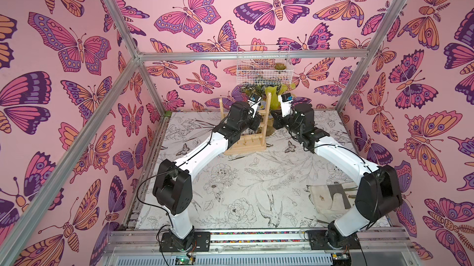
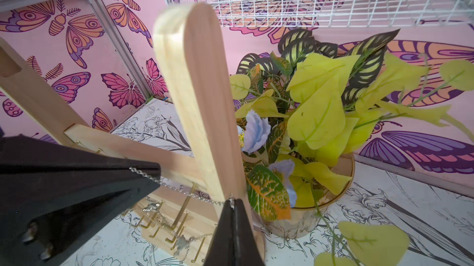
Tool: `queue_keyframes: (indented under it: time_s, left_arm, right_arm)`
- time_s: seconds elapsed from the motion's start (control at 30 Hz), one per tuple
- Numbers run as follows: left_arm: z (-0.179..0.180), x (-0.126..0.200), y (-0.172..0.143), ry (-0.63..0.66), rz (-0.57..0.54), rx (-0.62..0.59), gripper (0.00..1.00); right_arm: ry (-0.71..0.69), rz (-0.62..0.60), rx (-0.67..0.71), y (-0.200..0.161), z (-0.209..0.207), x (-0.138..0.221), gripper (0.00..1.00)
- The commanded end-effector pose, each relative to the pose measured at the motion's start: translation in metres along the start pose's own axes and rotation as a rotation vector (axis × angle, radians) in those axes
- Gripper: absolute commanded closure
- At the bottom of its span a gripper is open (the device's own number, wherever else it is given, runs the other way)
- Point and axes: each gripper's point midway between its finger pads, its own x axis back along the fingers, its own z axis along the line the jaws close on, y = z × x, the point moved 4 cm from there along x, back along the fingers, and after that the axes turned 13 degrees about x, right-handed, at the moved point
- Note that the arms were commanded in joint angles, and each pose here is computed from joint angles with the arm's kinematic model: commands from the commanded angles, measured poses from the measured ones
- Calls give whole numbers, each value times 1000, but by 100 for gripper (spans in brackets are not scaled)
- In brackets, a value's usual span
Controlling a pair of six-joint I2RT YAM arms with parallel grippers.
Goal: Hang the necklace on the jewelry display stand
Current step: Hang the necklace on the stand.
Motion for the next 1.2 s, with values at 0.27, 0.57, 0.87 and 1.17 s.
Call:
queue_keyframes:
  time_s: [0.27, 0.57, 0.87, 1.17]
  left_arm:
    - [-1, 1, -12, -12, 70, 14, 95]
    - [-7, -5, -26, 9, 114, -18, 95]
    - [-10, -5, -27, 15, 134, -31, 95]
    - [-12, 0, -26, 33, 169, -17, 95]
  right_arm:
    - [4, -22, -7, 8, -2, 0, 100]
    - [49, 39, -6, -7, 4, -6, 100]
    - [77, 94, -20, -19, 10, 7, 84]
    - [44, 96, -46, -15, 6, 25, 74]
